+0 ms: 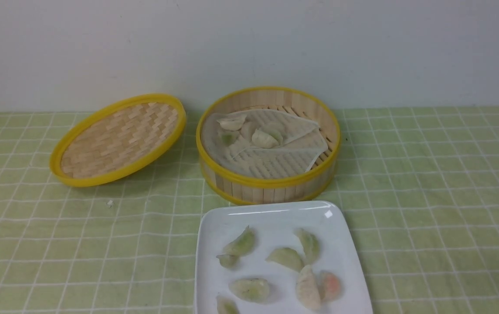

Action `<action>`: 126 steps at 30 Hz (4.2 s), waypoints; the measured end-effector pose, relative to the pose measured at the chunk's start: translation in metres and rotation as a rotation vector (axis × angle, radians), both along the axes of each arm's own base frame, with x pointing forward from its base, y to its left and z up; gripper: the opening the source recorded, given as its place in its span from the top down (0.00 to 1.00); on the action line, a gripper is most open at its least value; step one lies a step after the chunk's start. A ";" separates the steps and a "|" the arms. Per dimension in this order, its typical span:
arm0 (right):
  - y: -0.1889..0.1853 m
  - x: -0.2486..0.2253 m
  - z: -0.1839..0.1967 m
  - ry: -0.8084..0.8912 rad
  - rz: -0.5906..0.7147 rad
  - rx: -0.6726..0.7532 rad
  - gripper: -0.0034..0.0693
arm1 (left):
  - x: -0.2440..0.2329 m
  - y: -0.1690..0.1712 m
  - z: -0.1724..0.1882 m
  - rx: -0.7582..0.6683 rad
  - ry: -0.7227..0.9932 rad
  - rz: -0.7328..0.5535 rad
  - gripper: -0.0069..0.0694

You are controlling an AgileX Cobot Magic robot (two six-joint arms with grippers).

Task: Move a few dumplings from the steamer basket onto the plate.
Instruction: Use the left arm to grab a dumpling from the steamer, then use the left arm to put the dumpling into the plate

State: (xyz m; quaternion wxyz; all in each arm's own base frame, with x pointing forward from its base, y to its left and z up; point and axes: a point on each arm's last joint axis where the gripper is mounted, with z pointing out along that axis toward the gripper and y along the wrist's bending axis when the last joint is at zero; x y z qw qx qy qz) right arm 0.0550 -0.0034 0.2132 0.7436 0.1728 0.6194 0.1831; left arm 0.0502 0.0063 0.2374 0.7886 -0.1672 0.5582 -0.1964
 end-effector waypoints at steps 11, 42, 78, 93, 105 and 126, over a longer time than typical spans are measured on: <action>0.020 -0.002 0.119 0.248 0.230 -0.131 0.97 | 0.066 -0.038 0.128 0.284 0.681 -0.388 0.92; 0.045 0.072 0.171 0.789 0.593 -0.316 0.97 | 0.369 -0.151 0.064 0.855 1.079 -0.735 0.92; 0.047 0.071 0.171 0.797 0.616 -0.301 0.97 | 0.433 -0.192 -0.063 1.059 1.052 -0.654 0.68; 0.049 0.070 0.171 0.794 0.639 -0.278 0.97 | 0.350 -0.184 0.092 0.854 1.074 -0.891 0.68; 0.050 0.068 0.170 0.815 0.662 -0.292 0.97 | 0.294 -0.231 0.043 0.804 1.299 -1.216 0.68; 0.048 0.076 0.166 0.819 0.653 -0.367 0.97 | 0.307 -0.254 -0.059 0.924 1.507 -1.162 0.31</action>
